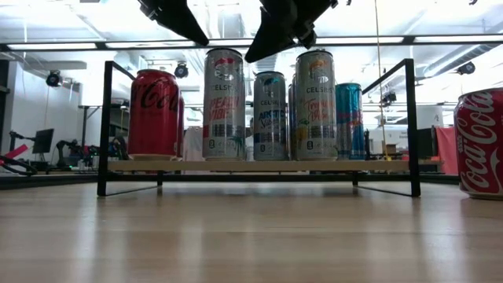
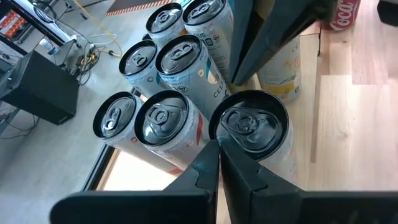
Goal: Place canned beverage on shelf
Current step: Put the white and pink soda can on the shelf aligned with the other white and pink soda can, then adjust the white and yellow soda cans
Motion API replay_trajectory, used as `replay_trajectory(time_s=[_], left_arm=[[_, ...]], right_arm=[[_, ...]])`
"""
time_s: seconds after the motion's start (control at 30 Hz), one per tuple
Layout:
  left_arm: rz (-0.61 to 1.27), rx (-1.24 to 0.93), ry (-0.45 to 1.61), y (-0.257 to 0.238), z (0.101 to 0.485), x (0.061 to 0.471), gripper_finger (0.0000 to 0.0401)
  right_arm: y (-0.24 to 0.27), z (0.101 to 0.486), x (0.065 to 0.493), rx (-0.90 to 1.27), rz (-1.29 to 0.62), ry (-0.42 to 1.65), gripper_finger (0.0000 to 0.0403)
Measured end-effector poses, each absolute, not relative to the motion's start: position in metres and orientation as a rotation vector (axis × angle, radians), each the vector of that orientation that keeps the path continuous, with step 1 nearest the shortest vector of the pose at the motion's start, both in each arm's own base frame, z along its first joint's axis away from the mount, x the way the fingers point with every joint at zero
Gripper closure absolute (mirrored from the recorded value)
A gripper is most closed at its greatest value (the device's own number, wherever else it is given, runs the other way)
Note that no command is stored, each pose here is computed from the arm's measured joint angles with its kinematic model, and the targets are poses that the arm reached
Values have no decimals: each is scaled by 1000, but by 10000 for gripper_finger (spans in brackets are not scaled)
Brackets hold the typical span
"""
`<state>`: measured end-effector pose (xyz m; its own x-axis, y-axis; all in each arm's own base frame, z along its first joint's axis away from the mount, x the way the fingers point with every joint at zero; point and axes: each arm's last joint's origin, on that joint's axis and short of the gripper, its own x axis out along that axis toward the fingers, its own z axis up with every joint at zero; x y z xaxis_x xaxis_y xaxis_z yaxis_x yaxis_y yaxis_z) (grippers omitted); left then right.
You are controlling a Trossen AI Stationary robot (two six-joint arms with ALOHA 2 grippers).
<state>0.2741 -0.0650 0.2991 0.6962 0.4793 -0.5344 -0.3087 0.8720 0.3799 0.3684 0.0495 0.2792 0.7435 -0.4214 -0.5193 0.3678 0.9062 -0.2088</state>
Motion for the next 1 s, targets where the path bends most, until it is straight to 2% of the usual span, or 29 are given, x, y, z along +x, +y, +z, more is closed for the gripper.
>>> replay_trajectory(time_s=[0.3, 0.47, 0.67, 0.83, 1.0], left_arm=[[366, 330, 660, -83, 301, 268, 401], [278, 400, 619, -98, 308, 255, 401], [205, 426, 478, -101, 312, 231, 401], [199, 407, 380, -90, 308, 209, 401], [204, 390, 315, -81, 305, 192, 401]], right_arm=[[51, 300, 355, 2, -416, 538, 394], [54, 314, 344, 201, -280, 538, 393], [58, 326, 335, 441, -131, 549, 393], [61, 325, 322, 674, -87, 686, 393], [68, 316, 299, 898, -161, 947, 394]])
